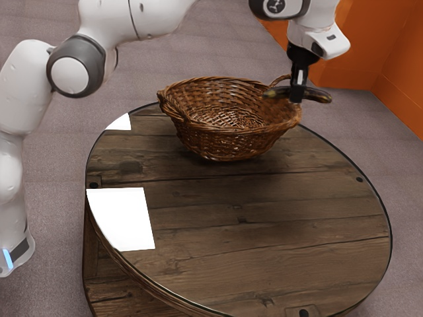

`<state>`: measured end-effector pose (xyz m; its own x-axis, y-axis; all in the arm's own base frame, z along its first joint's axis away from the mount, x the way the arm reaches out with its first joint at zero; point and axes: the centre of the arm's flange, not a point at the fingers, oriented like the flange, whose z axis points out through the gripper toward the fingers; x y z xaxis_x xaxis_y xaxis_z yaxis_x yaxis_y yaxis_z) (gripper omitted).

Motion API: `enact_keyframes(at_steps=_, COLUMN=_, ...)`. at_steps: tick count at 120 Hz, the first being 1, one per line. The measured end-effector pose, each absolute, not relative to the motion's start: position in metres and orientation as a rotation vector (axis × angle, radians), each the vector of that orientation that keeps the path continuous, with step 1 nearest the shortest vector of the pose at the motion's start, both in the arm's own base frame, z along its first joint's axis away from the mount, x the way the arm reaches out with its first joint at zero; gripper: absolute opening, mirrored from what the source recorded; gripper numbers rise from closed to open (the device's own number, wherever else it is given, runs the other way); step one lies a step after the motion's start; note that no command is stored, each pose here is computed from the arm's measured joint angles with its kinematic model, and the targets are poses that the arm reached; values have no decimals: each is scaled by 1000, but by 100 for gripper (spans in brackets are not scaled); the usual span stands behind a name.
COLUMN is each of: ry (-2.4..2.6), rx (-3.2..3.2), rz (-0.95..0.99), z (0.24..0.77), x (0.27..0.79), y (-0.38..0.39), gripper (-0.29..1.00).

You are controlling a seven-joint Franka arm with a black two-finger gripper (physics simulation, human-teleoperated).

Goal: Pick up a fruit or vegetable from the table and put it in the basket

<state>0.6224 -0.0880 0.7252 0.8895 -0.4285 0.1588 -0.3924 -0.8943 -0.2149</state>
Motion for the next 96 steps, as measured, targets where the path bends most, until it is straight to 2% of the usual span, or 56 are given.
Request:
enact_keyframes(at_steps=32, ry=442, rx=-2920, rz=-131, z=725, x=611, y=30, gripper=17)
enact_keyframes(at_steps=56, ry=456, rx=-2928, rz=126, z=663, x=621, y=61, gripper=17)
enact_keyframes(at_steps=69, ry=401, rx=-2942, rz=202, z=646, x=618, y=95, gripper=17)
enact_keyframes(at_steps=82, ry=414, rx=-2975, rz=224, z=641, x=616, y=106, gripper=44)
enact_keyframes(at_steps=96, ry=519, rx=-2990, rz=202, z=641, x=619, y=88, gripper=59)
